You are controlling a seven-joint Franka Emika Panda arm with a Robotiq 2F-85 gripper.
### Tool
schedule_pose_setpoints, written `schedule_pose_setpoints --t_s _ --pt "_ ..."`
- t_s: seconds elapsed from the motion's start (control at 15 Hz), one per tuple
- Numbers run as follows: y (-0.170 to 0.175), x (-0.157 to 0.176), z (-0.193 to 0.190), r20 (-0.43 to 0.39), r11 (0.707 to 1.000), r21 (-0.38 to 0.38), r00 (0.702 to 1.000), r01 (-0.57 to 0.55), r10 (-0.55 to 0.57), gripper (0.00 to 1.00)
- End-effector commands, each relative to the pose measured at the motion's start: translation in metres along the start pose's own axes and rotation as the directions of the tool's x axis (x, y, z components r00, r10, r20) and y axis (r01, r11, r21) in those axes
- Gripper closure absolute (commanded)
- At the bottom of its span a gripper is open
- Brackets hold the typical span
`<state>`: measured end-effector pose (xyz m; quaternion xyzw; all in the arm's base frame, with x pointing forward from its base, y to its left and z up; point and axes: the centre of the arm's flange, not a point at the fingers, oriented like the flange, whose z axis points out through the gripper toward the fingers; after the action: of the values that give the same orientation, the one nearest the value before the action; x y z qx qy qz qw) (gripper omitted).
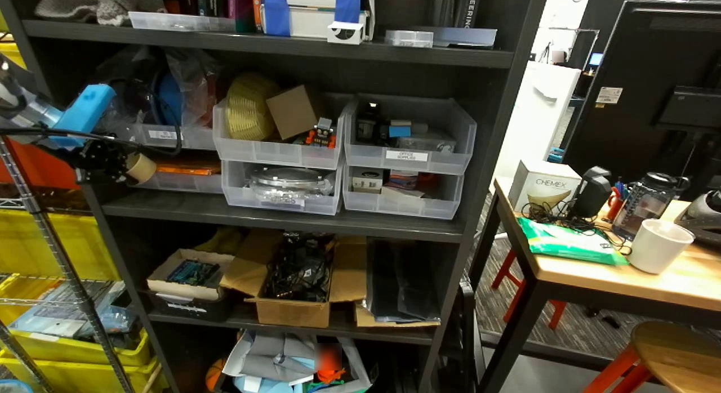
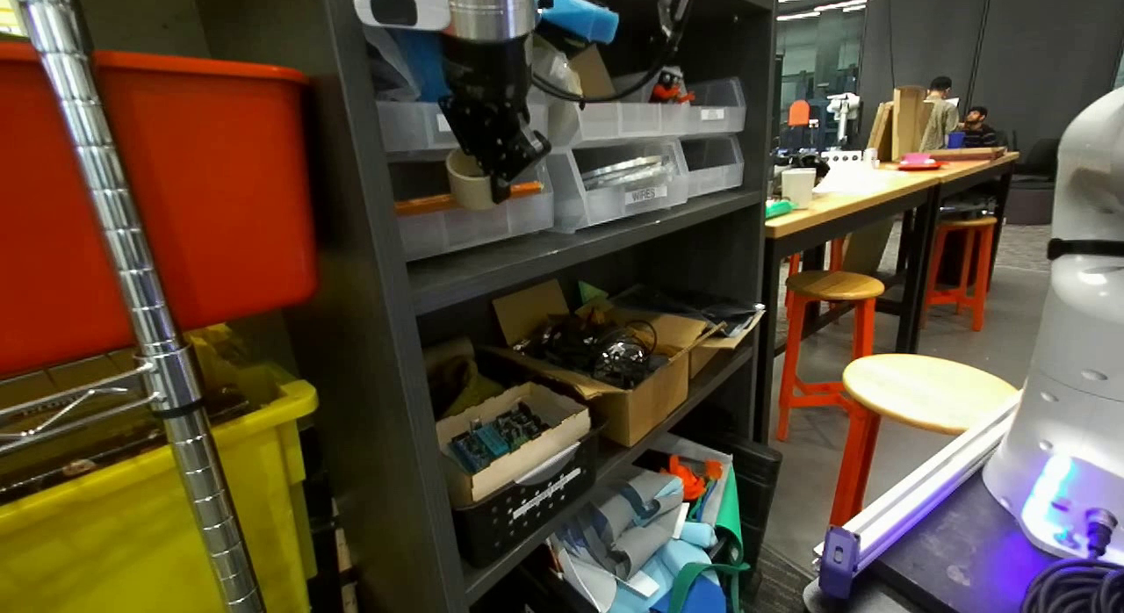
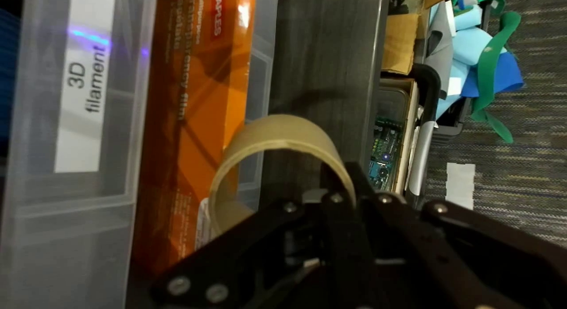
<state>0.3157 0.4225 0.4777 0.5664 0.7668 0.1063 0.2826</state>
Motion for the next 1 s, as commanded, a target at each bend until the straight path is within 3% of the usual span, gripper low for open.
schedule_pose_setpoints --t_s 0.0,0.4,0.93 --pt "0.000 -0.009 -0.009 -0.001 1.000 -0.002 1.000 0.017 -0.017 0.99" --pt "0.011 -0.018 -0.021 0.001 1.000 -0.022 1.000 0.004 -0.004 0.99" --pt "0.007 -0.093 -0.062 0.023 0.982 -0.069 0.984 -0.175 0.177 0.99"
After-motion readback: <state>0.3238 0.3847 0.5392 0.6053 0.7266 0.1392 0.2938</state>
